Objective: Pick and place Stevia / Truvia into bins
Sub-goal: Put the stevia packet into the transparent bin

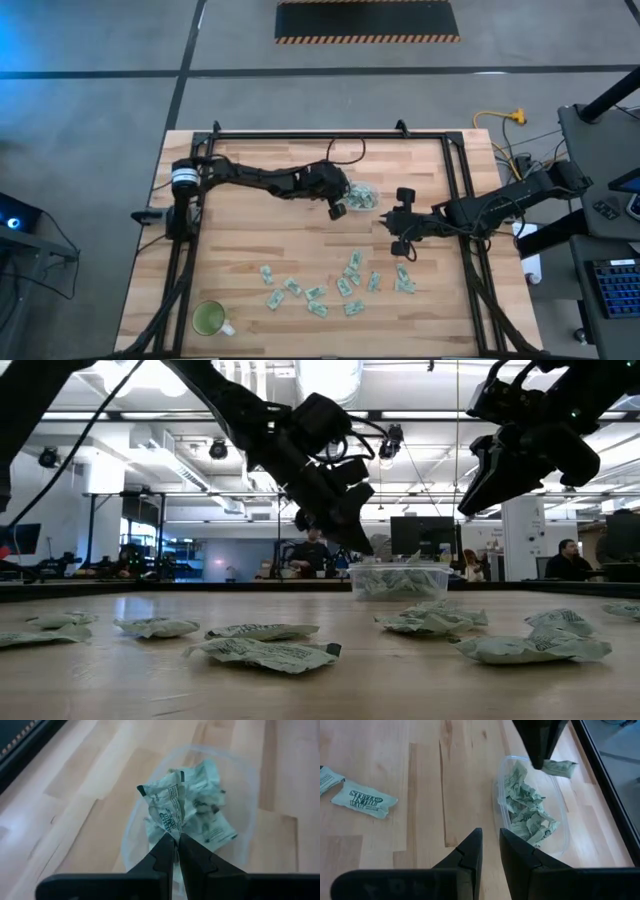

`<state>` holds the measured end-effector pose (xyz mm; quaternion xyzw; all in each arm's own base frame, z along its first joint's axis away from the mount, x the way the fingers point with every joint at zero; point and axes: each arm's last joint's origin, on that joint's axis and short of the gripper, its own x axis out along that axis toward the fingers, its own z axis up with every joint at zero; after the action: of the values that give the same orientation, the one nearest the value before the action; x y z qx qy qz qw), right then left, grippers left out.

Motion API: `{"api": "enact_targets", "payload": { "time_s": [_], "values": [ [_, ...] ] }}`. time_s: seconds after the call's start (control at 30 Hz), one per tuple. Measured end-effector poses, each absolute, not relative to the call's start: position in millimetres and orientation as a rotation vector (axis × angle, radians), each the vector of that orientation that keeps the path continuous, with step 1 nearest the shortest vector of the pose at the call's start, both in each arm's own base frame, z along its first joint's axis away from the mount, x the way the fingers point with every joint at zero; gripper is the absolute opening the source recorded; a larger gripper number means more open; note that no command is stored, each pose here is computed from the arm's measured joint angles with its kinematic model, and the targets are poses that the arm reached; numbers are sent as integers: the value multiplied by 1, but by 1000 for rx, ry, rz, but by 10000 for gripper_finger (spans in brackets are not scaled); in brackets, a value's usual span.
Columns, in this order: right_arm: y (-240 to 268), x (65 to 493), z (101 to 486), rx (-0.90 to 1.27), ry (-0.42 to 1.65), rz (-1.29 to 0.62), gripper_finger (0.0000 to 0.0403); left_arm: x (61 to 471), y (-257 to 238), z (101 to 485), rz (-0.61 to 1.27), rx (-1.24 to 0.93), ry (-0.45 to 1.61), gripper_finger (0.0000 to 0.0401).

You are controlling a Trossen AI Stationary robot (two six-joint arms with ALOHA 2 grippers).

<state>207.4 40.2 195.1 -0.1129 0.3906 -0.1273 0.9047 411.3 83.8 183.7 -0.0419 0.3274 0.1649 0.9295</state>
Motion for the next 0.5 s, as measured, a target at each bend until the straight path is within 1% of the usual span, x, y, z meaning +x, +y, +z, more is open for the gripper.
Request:
{"api": "enact_targets", "payload": {
  "time_s": [0.27, 0.43, 0.5],
  "values": [
    [40, 207, 193, -237, 804, -261, 56, 407, 90, 180, 324, -104, 720, 8],
    [40, 207, 193, -235, 798, -261, 56, 407, 87, 179, 297, -53, 731, 9],
    [40, 207, 193, -233, 797, -262, 56, 408, 86, 180, 292, -44, 731, 16]
  ]
}}
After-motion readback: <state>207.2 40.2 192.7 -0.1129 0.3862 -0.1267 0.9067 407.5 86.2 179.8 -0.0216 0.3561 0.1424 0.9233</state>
